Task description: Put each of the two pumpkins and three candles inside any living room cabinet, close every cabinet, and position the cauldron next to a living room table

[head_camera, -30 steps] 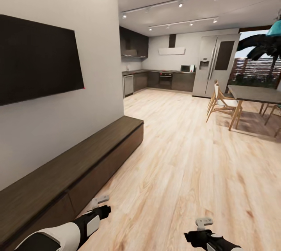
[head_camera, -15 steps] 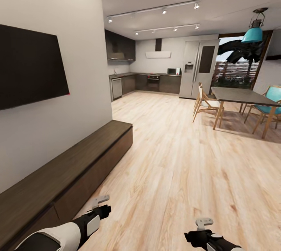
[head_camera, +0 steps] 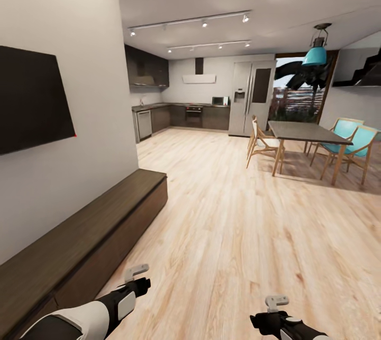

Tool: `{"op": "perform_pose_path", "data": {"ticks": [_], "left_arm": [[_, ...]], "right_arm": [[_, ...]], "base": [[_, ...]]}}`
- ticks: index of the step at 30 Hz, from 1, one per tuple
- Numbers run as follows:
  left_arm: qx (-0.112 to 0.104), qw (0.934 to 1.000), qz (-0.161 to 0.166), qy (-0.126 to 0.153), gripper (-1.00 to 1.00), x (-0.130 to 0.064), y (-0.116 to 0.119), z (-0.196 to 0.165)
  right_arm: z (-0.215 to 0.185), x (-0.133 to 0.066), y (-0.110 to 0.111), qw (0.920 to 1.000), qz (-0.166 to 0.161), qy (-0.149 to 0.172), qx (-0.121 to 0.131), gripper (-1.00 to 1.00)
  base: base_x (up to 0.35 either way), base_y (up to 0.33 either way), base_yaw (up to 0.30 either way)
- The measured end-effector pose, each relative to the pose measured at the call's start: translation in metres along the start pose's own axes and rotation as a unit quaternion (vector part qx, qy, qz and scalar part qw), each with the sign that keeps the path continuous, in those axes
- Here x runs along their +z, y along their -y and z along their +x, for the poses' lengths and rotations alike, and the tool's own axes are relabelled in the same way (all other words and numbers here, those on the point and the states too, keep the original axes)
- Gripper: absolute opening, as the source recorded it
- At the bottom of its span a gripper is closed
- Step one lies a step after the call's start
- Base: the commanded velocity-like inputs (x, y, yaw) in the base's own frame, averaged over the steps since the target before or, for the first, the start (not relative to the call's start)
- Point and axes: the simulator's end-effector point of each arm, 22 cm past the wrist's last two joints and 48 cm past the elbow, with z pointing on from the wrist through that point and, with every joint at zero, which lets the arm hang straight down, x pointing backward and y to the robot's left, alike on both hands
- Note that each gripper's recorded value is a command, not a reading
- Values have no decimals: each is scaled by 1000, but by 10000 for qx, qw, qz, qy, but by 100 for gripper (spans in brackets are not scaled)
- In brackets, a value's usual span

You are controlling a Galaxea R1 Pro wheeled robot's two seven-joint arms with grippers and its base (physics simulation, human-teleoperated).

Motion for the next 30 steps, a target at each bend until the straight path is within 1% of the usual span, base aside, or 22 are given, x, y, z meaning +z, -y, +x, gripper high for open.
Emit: {"op": "perform_pose_path", "data": {"ticks": [5,16,26,30], "left_arm": [[-1,10000,3,10,100,-7,2,-8],[-2,10000,11,20,100,-21,5,-23],[-2,10000,10,15,100,-21,5,-23],[-2,10000,9,17,100,-22,5,-23]], "right_arm": [[-8,-8,0,10000,2,14,-10,100],[-20,-23,2,10000,38,9,-22,100],[-20,-23,0,10000,5,1,-22,100],[-20,-24,0,10000,15,5,-24,100]], "base": [[0,0,-67],[0,0,-6],[1,0,0],[172,0,-73]]}}
